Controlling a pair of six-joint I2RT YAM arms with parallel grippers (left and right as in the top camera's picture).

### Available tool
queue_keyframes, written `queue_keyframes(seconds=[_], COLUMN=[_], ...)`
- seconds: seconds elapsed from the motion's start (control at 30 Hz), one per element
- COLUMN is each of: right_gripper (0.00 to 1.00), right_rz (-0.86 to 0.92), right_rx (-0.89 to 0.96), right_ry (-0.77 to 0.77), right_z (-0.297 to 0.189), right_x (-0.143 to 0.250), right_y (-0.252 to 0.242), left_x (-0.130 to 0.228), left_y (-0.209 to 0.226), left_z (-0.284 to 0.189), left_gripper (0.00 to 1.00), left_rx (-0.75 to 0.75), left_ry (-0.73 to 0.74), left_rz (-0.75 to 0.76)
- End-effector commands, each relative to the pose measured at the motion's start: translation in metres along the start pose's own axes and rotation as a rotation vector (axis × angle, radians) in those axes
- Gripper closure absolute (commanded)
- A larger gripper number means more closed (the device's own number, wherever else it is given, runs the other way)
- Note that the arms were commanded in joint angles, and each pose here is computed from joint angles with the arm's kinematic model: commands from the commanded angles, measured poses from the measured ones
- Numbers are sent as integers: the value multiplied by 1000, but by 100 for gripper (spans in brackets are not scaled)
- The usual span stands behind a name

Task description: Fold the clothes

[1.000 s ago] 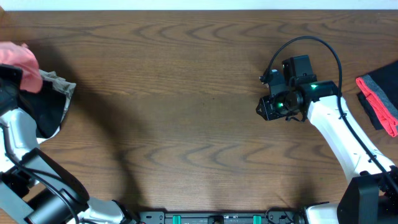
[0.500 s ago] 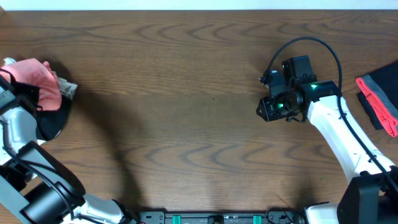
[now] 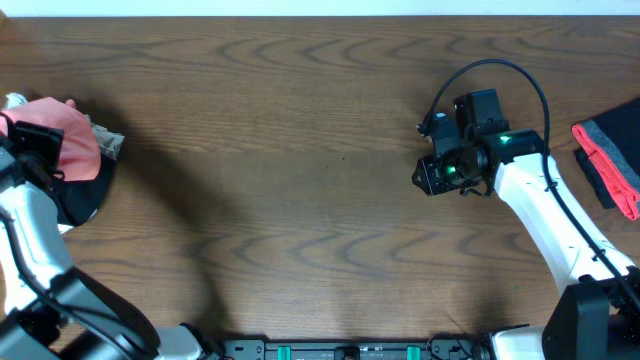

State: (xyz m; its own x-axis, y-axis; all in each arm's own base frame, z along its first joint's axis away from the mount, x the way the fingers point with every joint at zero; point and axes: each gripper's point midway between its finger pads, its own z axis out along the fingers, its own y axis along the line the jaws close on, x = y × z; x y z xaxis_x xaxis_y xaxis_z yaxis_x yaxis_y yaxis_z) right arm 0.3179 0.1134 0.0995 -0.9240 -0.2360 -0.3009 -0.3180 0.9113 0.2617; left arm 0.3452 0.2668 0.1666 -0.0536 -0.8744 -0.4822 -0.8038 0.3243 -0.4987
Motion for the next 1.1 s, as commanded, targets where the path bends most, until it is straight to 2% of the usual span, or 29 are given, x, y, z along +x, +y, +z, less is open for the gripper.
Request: queue_keyframes(seconds=[0.0, 0.07, 0.17, 0.2, 0.3, 0.4, 0.43, 0.5, 0.53, 0.7, 0.97, 1.07], right_gripper=[69, 69, 69, 69, 69, 69, 69, 69, 69, 68, 68, 68], right_rz=[-12, -13, -16, -16, -17, -18, -18, -17, -17, -13, -8, -5], right_rx=[5, 5, 6, 6, 6, 6, 6, 5, 5, 5, 3, 3], right_ry=[-7, -12, -19, -22, -26, -27, -27, -25, -24, -12, 1, 9], right_z=[-1, -1, -1, -1, -1, -1, -1, -1, -1, -1, -1, -1], right_x=[-2, -3, -5, -6, -7, -7, -7, -7, -6, -3, 0, 2], right_y=[-2, -2, -2, -2, -2, -2, -2, -2, -2, -2, -2, -2], left_x=[3, 13, 18, 16, -2, -10, -11, -20, -28, -53, -62, -48], left_y=[-1, 5, 7, 4, -16, -69, -84, -98, -99, -90, -24, 19], left_z=[-23, -35, -51, -56, -66, -71, -73, -70, -66, -29, 68, 109], left_gripper=[31, 51, 92, 94, 94, 93, 90, 90, 94, 94, 94, 70], left_rx=[2, -27, -35, -24, 60, 327, 408, 485, 494, 498, 388, 297], left_ry=[17, 51, 61, 49, -35, -68, -74, -106, -129, -189, -151, -79], left_rz=[-10, -23, -24, -22, 78, 317, 366, 384, 373, 358, 274, 201])
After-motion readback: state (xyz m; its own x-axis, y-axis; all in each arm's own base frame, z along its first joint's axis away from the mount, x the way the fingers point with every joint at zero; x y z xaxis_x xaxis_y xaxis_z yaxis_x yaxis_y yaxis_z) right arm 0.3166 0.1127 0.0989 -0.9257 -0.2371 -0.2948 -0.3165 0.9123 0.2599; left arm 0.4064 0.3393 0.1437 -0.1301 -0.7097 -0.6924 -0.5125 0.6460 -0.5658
